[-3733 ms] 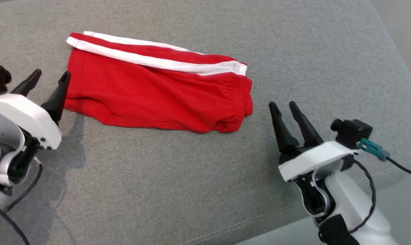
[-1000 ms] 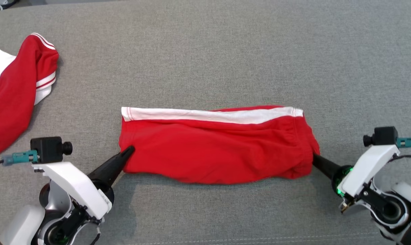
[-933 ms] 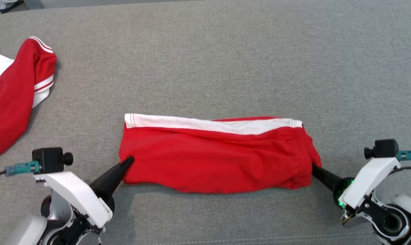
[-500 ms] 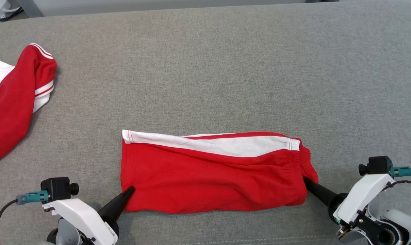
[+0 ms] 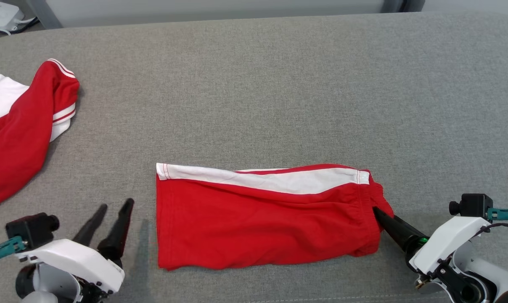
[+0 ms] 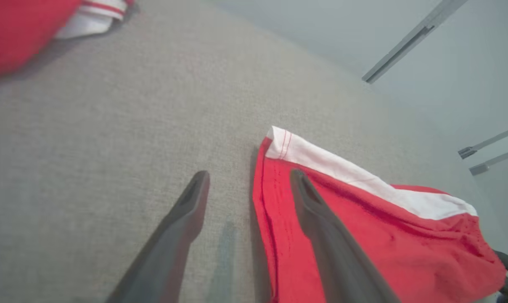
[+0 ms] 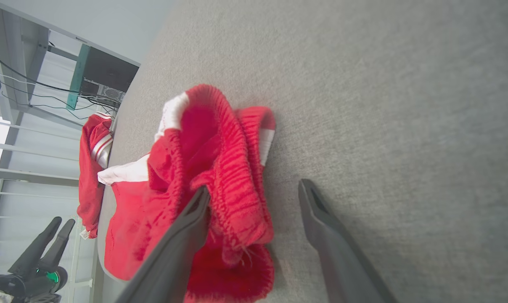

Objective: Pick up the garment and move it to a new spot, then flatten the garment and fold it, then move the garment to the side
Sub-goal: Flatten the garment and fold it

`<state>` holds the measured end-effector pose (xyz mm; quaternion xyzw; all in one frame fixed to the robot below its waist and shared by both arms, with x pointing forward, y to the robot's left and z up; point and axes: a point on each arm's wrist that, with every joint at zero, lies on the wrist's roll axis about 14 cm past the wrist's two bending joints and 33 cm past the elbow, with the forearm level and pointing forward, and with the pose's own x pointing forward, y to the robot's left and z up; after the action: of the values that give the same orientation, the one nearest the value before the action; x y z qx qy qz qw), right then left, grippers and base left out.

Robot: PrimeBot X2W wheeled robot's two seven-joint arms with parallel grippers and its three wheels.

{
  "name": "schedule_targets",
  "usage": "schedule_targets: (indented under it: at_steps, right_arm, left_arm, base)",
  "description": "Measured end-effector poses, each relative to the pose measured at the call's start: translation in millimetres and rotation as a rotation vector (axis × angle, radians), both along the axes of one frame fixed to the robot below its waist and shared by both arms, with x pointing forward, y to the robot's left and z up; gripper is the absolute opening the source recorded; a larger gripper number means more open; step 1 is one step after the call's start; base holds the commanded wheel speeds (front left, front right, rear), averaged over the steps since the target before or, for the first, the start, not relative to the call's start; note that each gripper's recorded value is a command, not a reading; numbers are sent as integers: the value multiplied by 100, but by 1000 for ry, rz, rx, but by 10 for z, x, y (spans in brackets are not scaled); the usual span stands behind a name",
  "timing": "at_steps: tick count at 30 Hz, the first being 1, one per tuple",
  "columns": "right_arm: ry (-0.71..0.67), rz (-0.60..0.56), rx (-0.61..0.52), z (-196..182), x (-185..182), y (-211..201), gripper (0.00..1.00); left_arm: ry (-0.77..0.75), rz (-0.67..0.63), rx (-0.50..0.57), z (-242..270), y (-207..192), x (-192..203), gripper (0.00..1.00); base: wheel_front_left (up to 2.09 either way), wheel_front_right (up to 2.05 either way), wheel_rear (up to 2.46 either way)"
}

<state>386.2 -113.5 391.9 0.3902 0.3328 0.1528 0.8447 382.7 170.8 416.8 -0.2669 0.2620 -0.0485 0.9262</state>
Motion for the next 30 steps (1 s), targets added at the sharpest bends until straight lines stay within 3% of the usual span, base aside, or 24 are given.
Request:
schedule_targets:
  at_steps: [6,7,12,14,21,30]
  right_arm:
    - [-22,6,-20,1,18,21,100]
    - [-31,5,-24,7,35,38,100]
    - [-52,30,-44,13,40,101,100]
    - [-76,66,-102,-27,24,80,100]
    - [-212,37,-216,133,184,-125,100]
    - [-434,-50,-350,478,157,-484,100]
  left_arm:
    - [-244,123,161,450,284,161,100]
    - [-330,165,239,629,385,173,100]
    - [-444,210,382,901,535,100,100]
    - [-454,218,430,930,568,8,100]
    - [-424,243,435,893,548,-352,100]
    - [-437,211,420,939,436,-387,100]
  base:
    - [0,0,0]
    - [0,0,0]
    - [0,0,0]
    - [0,0,0]
    - [0,0,0]
    - [0,0,0]
